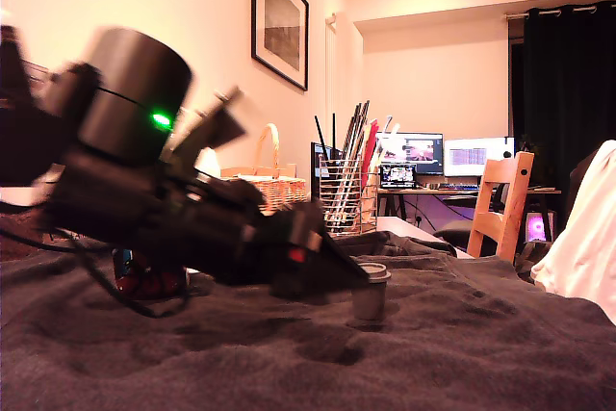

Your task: Pick up the coffee capsules on the table and drop them inside the coffee cup

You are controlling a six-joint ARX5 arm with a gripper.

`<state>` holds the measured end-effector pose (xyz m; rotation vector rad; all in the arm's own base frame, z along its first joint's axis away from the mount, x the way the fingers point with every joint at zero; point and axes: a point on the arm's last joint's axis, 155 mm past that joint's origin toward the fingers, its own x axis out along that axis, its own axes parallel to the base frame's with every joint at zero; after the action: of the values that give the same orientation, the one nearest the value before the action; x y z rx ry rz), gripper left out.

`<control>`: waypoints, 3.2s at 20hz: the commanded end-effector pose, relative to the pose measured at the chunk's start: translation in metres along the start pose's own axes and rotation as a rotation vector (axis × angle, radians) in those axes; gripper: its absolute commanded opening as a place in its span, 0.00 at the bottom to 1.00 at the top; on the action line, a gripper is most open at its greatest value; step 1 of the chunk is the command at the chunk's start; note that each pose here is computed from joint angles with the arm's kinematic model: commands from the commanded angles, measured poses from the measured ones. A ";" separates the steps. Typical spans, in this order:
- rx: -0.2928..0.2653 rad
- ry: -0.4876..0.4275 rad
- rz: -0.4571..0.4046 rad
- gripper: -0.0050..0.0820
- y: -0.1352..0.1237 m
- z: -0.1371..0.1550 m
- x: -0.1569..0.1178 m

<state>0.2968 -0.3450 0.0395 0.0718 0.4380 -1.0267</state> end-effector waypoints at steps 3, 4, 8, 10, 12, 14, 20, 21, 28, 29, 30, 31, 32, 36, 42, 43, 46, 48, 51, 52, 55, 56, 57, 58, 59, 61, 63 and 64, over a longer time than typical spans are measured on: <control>-0.006 0.042 -0.011 0.71 -0.002 -0.002 0.016; -0.012 0.061 -0.011 0.71 0.000 -0.004 0.021; -0.031 0.111 -0.015 0.71 0.003 -0.010 0.035; -0.040 0.139 -0.013 0.71 0.005 -0.016 0.040; -0.050 0.173 -0.013 0.71 0.005 -0.023 0.043; -0.049 0.169 -0.014 0.71 0.005 -0.022 0.044; -0.045 0.160 -0.014 0.51 0.005 -0.018 0.045; -0.045 0.160 -0.014 0.44 0.005 -0.018 0.045; -0.041 0.150 -0.008 0.32 0.006 -0.016 0.045; -0.041 0.149 -0.008 0.32 0.006 -0.015 0.045; -0.040 0.147 -0.009 0.32 0.006 -0.013 0.044; -0.040 0.144 -0.010 0.32 0.005 -0.010 0.043; -0.037 0.135 -0.017 0.32 0.003 -0.004 0.041; -0.019 0.083 -0.019 0.32 -0.002 0.031 0.026; 0.028 0.031 0.014 0.32 0.006 0.077 -0.007; 0.034 0.031 0.026 0.32 0.010 0.081 -0.014; 0.064 0.034 0.068 0.32 0.027 0.091 -0.032; 0.071 0.041 0.106 0.32 0.042 0.093 -0.044; 0.053 0.052 0.169 0.32 0.070 0.094 -0.061; 0.046 0.055 0.192 0.32 0.080 0.093 -0.067; 0.009 0.058 0.262 0.32 0.111 0.092 -0.085; -0.006 0.061 0.287 0.32 0.122 0.089 -0.091; -0.021 0.065 0.311 0.32 0.133 0.087 -0.097; -0.037 0.072 0.333 0.32 0.143 0.083 -0.103; -0.052 0.076 0.355 0.32 0.152 0.080 -0.109; -0.079 0.080 0.397 0.32 0.170 0.076 -0.121; -0.103 0.084 0.431 0.32 0.184 0.071 -0.132; -0.111 0.086 0.443 0.32 0.188 0.070 -0.136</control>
<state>0.4181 -0.1552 0.1244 0.1041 0.5391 -0.5637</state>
